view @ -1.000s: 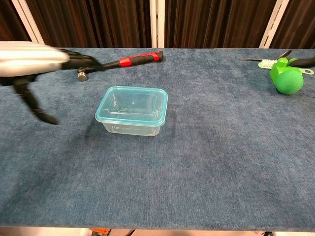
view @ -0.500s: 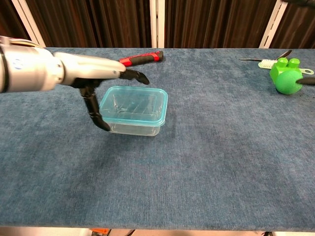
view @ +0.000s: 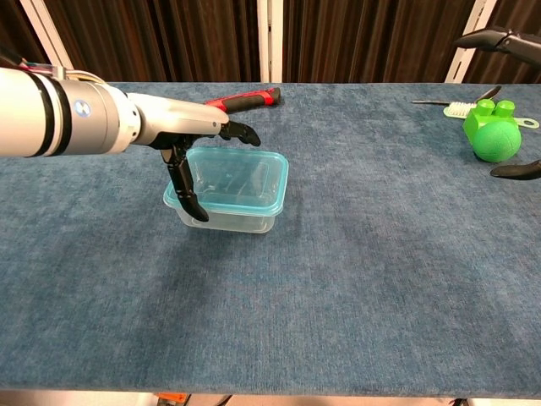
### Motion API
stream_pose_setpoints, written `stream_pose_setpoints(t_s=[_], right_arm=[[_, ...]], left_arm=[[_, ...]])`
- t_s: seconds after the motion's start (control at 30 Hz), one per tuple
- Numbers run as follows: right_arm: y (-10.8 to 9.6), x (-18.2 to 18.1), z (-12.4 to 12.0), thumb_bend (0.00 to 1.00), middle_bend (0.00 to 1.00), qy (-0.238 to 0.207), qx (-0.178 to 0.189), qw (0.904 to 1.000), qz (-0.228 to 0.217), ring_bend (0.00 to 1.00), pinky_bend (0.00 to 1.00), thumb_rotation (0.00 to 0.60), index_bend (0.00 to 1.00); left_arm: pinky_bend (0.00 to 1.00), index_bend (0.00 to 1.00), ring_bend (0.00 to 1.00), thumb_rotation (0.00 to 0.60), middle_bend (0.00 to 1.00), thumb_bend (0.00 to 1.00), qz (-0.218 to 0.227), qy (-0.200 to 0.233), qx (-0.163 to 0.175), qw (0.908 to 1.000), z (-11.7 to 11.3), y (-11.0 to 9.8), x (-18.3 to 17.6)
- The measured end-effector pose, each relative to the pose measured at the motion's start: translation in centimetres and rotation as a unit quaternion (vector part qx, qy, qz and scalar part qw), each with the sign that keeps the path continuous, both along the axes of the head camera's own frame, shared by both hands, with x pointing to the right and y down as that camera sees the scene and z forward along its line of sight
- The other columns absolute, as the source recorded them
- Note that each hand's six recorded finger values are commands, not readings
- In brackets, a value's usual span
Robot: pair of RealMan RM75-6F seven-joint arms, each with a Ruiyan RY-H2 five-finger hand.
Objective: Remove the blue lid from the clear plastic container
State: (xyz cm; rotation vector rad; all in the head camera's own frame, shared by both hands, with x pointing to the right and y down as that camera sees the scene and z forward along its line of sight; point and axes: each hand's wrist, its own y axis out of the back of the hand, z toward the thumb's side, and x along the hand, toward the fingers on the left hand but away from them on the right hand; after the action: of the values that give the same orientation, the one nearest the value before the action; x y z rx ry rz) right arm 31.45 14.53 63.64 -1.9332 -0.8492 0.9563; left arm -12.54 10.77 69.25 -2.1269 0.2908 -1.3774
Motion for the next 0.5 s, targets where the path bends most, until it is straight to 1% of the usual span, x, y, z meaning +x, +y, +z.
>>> stream_pose_setpoints(t_s=[0.2,0.33,0.4,0.5], right_arm=[[0.3,-0.4,0.4,0.03,0.0,-0.001,-0.006,0.9999,-0.008,0.0,0.0,0.6,0.0],[0.6,-1.1,0.9,0.03,0.0,-0.003,-0.01,0.9998,-0.019,0.0,0.0,0.6,0.0],[0.8,-1.8,1.1,0.03,0.0,-0.008,-0.011,0.9996,-0.026,0.0,0.0,0.6,0.0],[1.0,-2.9,1.8,0.03,0.0,-0.016,-0.009,0.9992,-0.036,0.0,0.0,0.6,0.0]], left_arm=[[0.0,0.0,0.0,0.6,0.0,0.0,-0.012,-0.01,-0.006,0.9999,0.3,-0.2,-0.6],[0.01,0.0,0.0,0.6,0.0,0.0,-0.009,-0.019,-0.013,0.9997,0.8,-0.4,-0.9],[0.05,0.03,0.01,0.6,0.05,0.0,-0.013,-0.018,-0.015,0.9996,1.0,-0.5,-0.9],[0.11,0.11,0.06,0.6,0.13,0.0,-0.022,-0.013,-0.009,0.9996,1.1,-0.7,-0.7]])
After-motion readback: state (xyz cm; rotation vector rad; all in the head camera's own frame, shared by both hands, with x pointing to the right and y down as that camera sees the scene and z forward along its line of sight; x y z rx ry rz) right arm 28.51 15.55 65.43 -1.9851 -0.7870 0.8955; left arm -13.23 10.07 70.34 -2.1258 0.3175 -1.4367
